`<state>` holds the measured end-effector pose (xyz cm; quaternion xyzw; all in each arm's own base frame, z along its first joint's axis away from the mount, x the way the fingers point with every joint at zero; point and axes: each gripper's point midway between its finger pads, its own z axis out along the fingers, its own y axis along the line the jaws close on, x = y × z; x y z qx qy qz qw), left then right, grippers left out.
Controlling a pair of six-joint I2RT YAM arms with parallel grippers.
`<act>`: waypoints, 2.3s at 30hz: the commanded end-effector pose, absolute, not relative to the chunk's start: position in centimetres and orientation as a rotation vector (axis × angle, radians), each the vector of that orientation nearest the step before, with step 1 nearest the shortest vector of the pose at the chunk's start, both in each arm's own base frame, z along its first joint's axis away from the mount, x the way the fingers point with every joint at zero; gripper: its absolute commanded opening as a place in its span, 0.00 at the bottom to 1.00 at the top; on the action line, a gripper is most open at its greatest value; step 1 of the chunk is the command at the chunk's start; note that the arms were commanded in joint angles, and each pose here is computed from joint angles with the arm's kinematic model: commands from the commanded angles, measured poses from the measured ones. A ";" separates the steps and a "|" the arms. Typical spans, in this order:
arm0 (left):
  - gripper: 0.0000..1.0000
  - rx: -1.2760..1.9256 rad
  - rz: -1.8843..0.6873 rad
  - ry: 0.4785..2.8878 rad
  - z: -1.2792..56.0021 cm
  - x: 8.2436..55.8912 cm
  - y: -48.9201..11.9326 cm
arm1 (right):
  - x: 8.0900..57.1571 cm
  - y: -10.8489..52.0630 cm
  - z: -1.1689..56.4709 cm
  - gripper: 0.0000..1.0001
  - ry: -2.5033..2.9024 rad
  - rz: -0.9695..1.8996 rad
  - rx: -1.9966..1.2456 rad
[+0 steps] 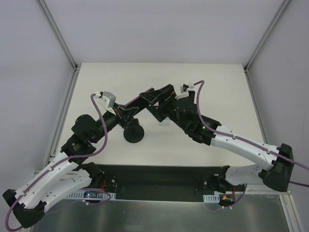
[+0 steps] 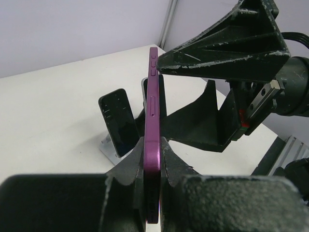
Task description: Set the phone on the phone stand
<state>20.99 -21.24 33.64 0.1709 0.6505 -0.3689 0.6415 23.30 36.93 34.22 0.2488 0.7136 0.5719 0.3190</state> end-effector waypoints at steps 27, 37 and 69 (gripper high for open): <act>0.00 0.401 -0.870 1.313 36.3 19.8 -20.7 | 24.3 39.9 36.0 0.51 1.870 1.503 0.710; 0.66 0.439 -0.979 1.439 34.8 18.2 -21.7 | 24.3 38.6 38.0 0.01 1.738 1.482 0.545; 0.65 0.565 -1.072 2.090 38.0 16.3 -24.8 | 16.8 37.1 38.8 0.01 1.466 0.874 -0.847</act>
